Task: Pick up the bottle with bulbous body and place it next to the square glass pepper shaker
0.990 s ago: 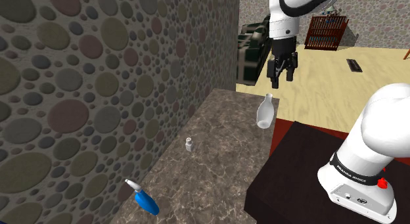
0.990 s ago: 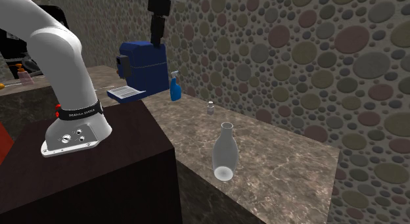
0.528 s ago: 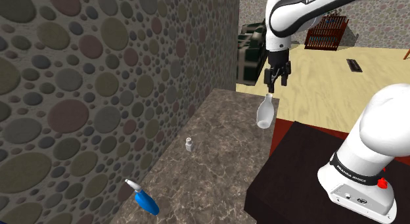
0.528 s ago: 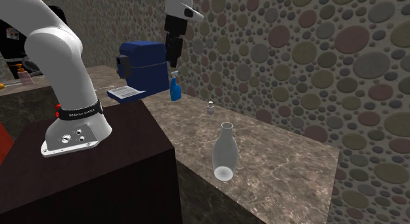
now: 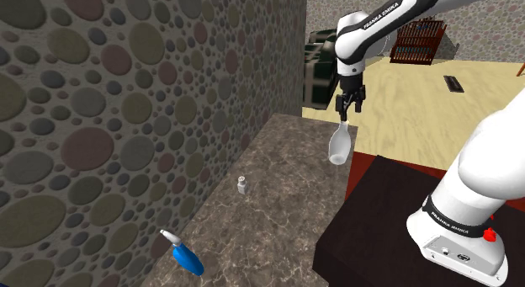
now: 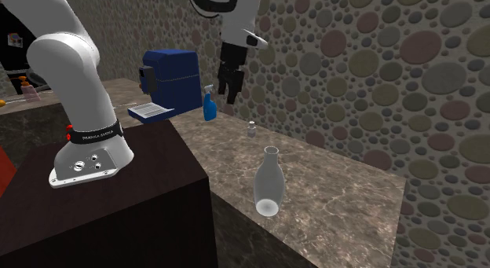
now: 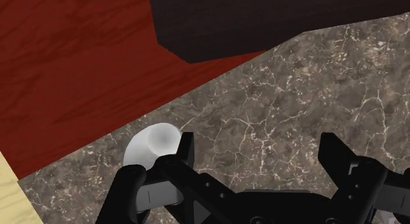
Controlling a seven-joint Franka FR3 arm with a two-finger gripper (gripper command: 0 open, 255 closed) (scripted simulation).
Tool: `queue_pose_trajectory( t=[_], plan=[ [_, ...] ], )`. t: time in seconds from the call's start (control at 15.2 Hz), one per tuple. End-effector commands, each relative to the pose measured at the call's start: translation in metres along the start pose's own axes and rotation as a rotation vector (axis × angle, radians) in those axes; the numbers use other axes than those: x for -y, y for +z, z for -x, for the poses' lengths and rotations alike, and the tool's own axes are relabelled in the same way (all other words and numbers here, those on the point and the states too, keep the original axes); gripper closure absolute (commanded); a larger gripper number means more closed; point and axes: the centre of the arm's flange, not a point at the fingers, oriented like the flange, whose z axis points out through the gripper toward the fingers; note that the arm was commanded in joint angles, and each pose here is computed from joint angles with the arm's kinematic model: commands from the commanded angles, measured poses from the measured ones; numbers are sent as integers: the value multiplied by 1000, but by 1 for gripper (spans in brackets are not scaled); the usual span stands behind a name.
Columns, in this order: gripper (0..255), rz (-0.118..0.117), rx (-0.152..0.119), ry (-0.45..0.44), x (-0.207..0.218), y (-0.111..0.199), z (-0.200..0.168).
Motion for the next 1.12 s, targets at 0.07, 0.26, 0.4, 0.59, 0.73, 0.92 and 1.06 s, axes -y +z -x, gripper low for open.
queue_pose_trajectory(
  t=[0.07, 0.26, 0.4, 0.59, 0.73, 0.92, 1.06],
  plan=[
    [0, 10, -5, -3, -24, 20, -26],
    [0, 18, -10, -5, -48, 38, -49],
    [0, 23, -13, -7, -64, 49, -65],
    [0, 31, -17, -9, -89, 67, -89],
    [0, 36, -20, -10, -105, 78, -105],
    [0, 44, -24, -12, -130, 95, -129],
    [0, 45, -25, -12, -134, 104, -134]
  ],
)
